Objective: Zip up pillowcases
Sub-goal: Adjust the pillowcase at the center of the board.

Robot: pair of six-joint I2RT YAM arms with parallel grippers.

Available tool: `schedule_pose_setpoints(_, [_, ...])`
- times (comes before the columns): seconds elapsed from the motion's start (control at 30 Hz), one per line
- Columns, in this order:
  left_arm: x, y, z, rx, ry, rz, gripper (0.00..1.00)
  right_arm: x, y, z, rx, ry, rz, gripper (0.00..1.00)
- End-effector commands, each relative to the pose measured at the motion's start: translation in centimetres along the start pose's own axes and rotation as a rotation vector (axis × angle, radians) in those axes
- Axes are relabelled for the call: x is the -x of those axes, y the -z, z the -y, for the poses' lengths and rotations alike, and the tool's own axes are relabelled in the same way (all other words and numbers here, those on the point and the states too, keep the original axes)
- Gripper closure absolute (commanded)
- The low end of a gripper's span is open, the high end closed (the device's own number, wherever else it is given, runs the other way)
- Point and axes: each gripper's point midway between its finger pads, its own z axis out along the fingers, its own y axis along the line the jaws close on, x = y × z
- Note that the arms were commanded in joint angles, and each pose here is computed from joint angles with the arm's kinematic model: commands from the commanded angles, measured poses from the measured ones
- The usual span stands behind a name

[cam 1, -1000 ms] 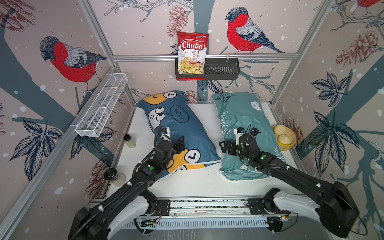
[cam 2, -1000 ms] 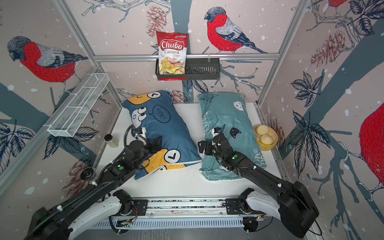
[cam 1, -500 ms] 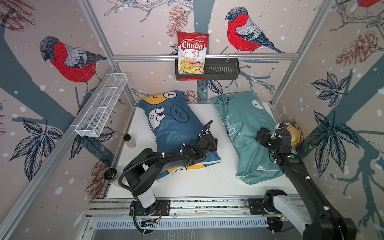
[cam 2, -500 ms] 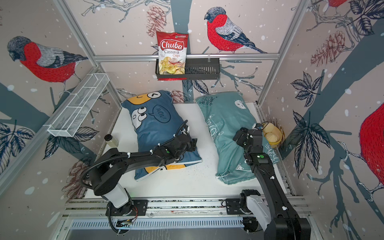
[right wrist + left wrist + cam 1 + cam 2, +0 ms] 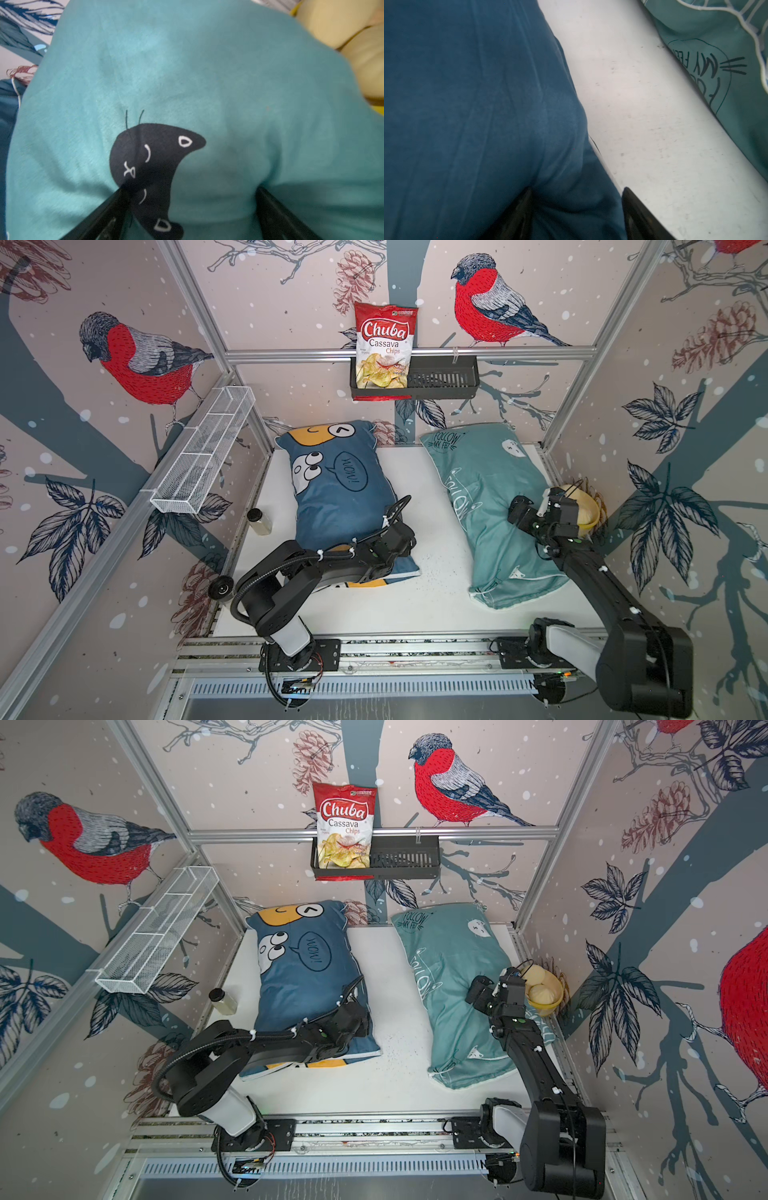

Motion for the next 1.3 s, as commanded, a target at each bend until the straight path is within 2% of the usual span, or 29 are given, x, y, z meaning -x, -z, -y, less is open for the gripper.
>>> schedule_pose_setpoints(0.0, [-0.6, 1.1, -2.9, 0.084, 0.036, -0.012, 0.31, -2.1, -1.0, -3.3, 0.107, 0.03, -0.074, 0.05])
schedule_pose_setpoints(0.1, [0.8, 2.5, -2.6, 0.049, 0.06, 0.014, 0.31, -4.3, -1.9, -7.2, 0.198, 0.084, -0.147, 0.06])
schedule_pose_setpoints(0.27, [3.3, 5.0, 1.6, -0.193, 0.111, 0.049, 0.19, -8.5, -1.1, -15.7, 0.437, 0.229, -0.273, 0.07])
schedule_pose_setpoints(0.33, [4.4, 5.8, 3.0, -0.269, 0.125, 0.07, 0.16, -9.2, 0.4, -18.4, 0.502, 0.284, -0.273, 0.07])
schedule_pose_setpoints(0.47, [7.0, 6.6, 4.9, -0.353, 0.126, 0.153, 0.19, -8.0, 3.5, -19.8, 0.57, 0.272, -0.222, 0.05])
schedule_pose_setpoints(0.57, [8.6, 6.2, 7.5, -0.427, 0.125, 0.166, 0.22, -7.4, 4.8, -18.8, 0.544, 0.248, -0.208, 0.03])
schedule_pose_setpoints(0.67, [9.0, 4.5, 10.7, -0.483, 0.098, 0.13, 0.22, -6.8, 5.4, -16.2, 0.442, 0.215, -0.193, 0.01])
schedule_pose_setpoints(0.9, [9.5, 1.3, 15.6, -0.562, 0.057, 0.088, 0.24, -2.0, 6.9, -4.6, 0.189, -0.022, 0.033, 0.01])
schedule_pose_setpoints(1.03, [8.8, -1.6, 16.2, -0.535, 0.023, 0.053, 0.24, -2.5, 6.3, -2.6, 0.255, -0.079, 0.025, 0.01])
schedule_pose_setpoints(1.2, [9.0, -5.3, 13.5, -0.48, 0.074, 0.03, 0.27, -4.2, 5.1, -4.4, 0.387, -0.037, -0.047, 0.01])
schedule_pose_setpoints(1.27, [9.3, -6.2, 12.7, -0.464, 0.086, 0.029, 0.27, -4.7, 4.8, -4.8, 0.399, -0.019, -0.064, 0.01])
